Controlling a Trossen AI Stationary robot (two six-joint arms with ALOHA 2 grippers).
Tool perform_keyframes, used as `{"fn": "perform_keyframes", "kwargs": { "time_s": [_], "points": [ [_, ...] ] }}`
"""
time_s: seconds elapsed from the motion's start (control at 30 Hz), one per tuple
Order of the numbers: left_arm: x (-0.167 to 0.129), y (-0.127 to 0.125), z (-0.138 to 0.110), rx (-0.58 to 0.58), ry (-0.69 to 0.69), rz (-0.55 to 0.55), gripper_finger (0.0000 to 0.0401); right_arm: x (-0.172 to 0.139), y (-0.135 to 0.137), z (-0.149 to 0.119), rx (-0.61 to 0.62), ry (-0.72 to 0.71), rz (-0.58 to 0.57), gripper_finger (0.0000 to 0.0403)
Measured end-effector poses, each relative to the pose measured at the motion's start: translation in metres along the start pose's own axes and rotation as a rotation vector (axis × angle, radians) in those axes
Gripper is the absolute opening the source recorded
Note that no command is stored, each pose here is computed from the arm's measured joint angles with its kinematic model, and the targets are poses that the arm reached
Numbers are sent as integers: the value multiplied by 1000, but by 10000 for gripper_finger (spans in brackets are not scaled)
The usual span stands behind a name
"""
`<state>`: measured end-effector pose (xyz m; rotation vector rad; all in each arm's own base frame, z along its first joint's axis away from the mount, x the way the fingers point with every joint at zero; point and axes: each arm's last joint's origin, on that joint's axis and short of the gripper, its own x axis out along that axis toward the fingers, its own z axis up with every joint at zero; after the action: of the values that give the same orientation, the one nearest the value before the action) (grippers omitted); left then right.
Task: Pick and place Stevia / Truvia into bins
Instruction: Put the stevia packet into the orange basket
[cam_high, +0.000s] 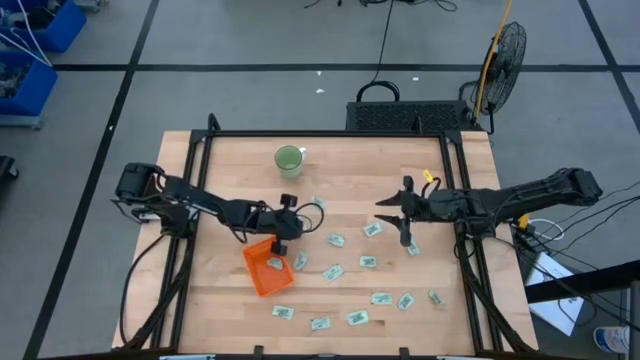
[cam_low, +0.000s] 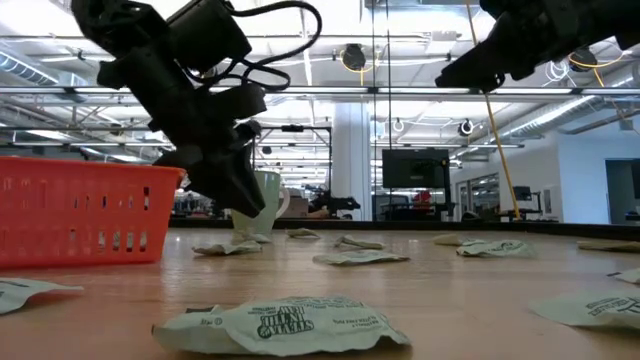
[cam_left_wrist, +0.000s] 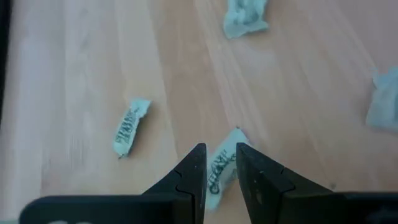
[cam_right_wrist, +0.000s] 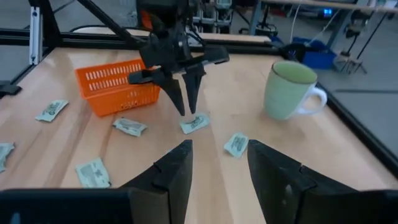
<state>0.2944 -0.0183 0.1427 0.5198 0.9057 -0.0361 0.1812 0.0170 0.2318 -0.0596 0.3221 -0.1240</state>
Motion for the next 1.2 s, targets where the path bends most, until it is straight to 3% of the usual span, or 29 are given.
{"fn": "perform_keyframes", "kwargs": {
  "time_s": [0.2, 0.33, 0.5, 0.77, 1.2],
  "points": [
    [-12, 19, 14, 9, 139, -129, 92, 1, -4, 4, -30, -38, -25, 146],
    [-14, 24, 18, 7, 141, -128, 92, 2, -9, 4, -22, -33, -49, 146],
    [-2, 28, 8, -85, 210, -142, 92, 3, -12, 3, -19, -27, -63, 146],
    [22, 28, -3, -69, 267, -149, 92, 3, -14, 2, -25, -12, -75, 146],
    [24, 33, -6, -93, 277, -137, 92, 3, -14, 2, -47, -15, -74, 146]
  ]
}}
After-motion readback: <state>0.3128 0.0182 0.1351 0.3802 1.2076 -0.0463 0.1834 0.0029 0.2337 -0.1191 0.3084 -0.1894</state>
